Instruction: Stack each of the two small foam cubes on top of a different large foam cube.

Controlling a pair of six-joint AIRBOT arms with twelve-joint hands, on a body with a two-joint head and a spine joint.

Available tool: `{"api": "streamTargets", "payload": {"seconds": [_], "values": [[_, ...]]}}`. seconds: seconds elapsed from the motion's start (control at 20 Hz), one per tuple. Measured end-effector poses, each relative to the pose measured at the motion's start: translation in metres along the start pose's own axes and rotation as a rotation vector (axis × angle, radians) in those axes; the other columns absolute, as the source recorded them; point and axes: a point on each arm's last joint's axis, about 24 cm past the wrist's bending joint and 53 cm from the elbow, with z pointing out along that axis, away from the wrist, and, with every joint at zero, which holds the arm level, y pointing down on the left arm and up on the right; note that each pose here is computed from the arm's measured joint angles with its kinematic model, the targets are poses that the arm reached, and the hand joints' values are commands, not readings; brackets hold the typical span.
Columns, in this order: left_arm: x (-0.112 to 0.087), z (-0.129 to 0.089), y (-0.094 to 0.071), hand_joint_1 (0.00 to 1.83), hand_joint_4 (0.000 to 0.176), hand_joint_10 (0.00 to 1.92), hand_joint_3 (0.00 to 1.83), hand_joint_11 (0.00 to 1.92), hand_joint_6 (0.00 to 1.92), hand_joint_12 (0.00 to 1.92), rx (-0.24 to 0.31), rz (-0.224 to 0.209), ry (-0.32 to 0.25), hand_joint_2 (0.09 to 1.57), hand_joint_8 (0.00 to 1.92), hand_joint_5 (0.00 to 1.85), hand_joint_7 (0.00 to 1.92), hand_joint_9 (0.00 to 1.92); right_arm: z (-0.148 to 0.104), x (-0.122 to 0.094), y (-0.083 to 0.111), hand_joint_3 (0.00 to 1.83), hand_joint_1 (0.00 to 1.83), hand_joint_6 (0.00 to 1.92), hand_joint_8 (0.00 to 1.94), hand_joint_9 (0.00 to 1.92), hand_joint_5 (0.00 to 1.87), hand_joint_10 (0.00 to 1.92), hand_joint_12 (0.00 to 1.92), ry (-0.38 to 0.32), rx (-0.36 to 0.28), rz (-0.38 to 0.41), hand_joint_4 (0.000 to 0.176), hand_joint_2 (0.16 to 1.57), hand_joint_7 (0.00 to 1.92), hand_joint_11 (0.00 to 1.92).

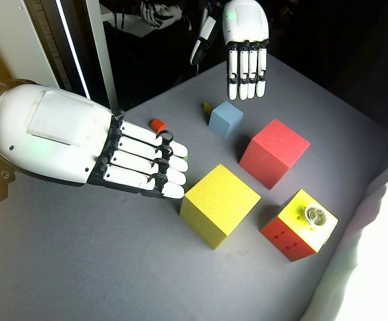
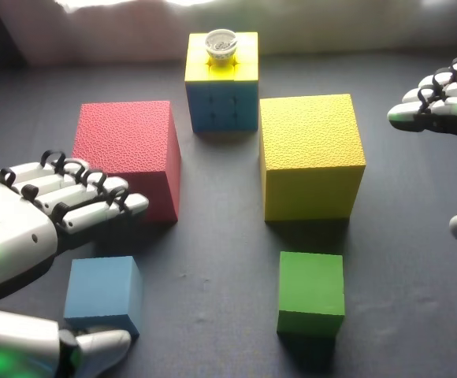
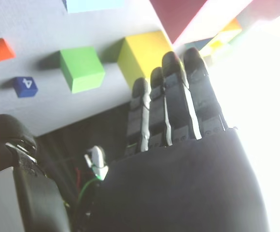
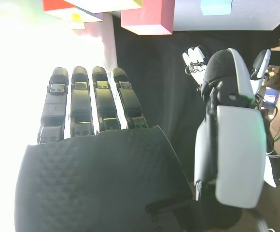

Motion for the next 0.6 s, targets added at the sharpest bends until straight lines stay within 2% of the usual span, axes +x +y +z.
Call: {"api": "streamTargets", "payload": {"seconds": [0.05, 0.15, 0.25, 0.35, 0.4, 0.45, 0.5, 0.55, 0.6], "values": [[0.0, 0.0, 0.0, 0.02, 0.0, 0.0, 0.06, 0.0, 0.0, 0.0, 0.001, 0.002, 0.0, 1.06, 0.0, 0.0, 0.0, 0.0, 0.0, 0.0, 0.0, 0.01, 0.11, 0.0, 0.0, 0.13, 0.16, 0.0, 0.33, 0.0, 0.0, 0.0, 0.0, 1.13, 0.14, 0.0], [0.0, 0.0, 0.001, 0.03, 0.0, 0.0, 0.04, 0.0, 0.0, 0.0, -0.004, 0.002, -0.001, 1.06, 0.0, 0.0, 0.0, 0.0, 0.0, 0.0, 0.0, 0.0, 0.12, 0.0, 0.0, 0.11, 0.13, 0.0, 0.29, 0.0, 0.001, 0.0, 0.0, 1.13, 0.12, 0.0], [-0.001, 0.0, 0.002, 0.18, 0.0, 0.0, 0.0, 0.0, 0.0, 0.0, -0.01, 0.007, -0.002, 1.0, 0.0, 0.0, 0.0, 0.0, 0.0, 0.0, 0.0, 0.0, 0.21, 0.0, 0.0, 0.13, 0.14, 0.0, 0.34, 0.0, 0.0, 0.0, 0.0, 1.08, 0.14, 0.0], [0.0, 0.0, 0.003, 0.47, 0.0, 0.0, 0.0, 0.0, 0.0, 0.0, -0.012, 0.012, 0.003, 0.94, 0.0, 0.0, 0.0, 0.0, 0.0, 0.0, 0.0, 0.0, 0.35, 0.0, 0.0, 0.1, 0.1, 0.0, 0.28, 0.0, 0.0, 0.0, 0.0, 1.04, 0.11, 0.0], [0.002, 0.0, 0.002, 0.66, 0.0, 0.0, 0.0, 0.0, 0.0, 0.0, -0.011, 0.017, 0.006, 0.91, 0.0, 0.0, 0.0, 0.0, 0.0, 0.0, 0.0, 0.0, 0.52, 0.0, 0.0, 0.04, 0.05, 0.0, 0.17, 0.001, 0.001, 0.008, 0.0, 1.03, 0.05, 0.0], [0.002, 0.0, 0.002, 0.76, 0.0, 0.0, 0.0, 0.0, 0.0, 0.0, -0.01, 0.016, 0.008, 0.9, 0.0, 0.0, 0.0, 0.0, 0.0, 0.002, -0.001, 0.0, 0.58, 0.0, 0.0, 0.02, 0.03, 0.0, 0.12, 0.005, 0.004, 0.034, 0.0, 1.03, 0.02, 0.0], [0.003, 0.0, 0.0, 0.81, 0.0, 0.0, 0.0, 0.0, 0.0, 0.0, -0.007, 0.017, 0.008, 0.91, 0.0, 0.0, 0.0, 0.0, -0.001, 0.005, -0.002, 0.0, 0.77, 0.0, 0.0, 0.01, 0.01, 0.0, 0.12, 0.014, 0.005, 0.066, 0.0, 1.0, 0.0, 0.0], [0.003, 0.0, -0.001, 0.84, 0.0, 0.0, 0.0, 0.0, 0.0, 0.0, -0.005, 0.014, 0.009, 0.9, 0.0, 0.0, 0.0, 0.0, -0.001, 0.009, -0.004, 0.0, 0.8, 0.0, 0.0, 0.0, 0.0, 0.0, 0.07, 0.025, 0.011, 0.089, 0.0, 1.0, 0.0, 0.0], [0.005, 0.0, -0.002, 0.85, 0.0, 0.0, 0.0, 0.0, 0.0, 0.0, -0.009, 0.015, 0.012, 0.91, 0.0, 0.0, 0.0, 0.0, -0.001, 0.015, -0.006, 0.0, 0.92, 0.0, 0.0, 0.0, 0.0, 0.0, 0.07, 0.042, 0.023, 0.094, 0.0, 0.98, 0.0, 0.01]]}}
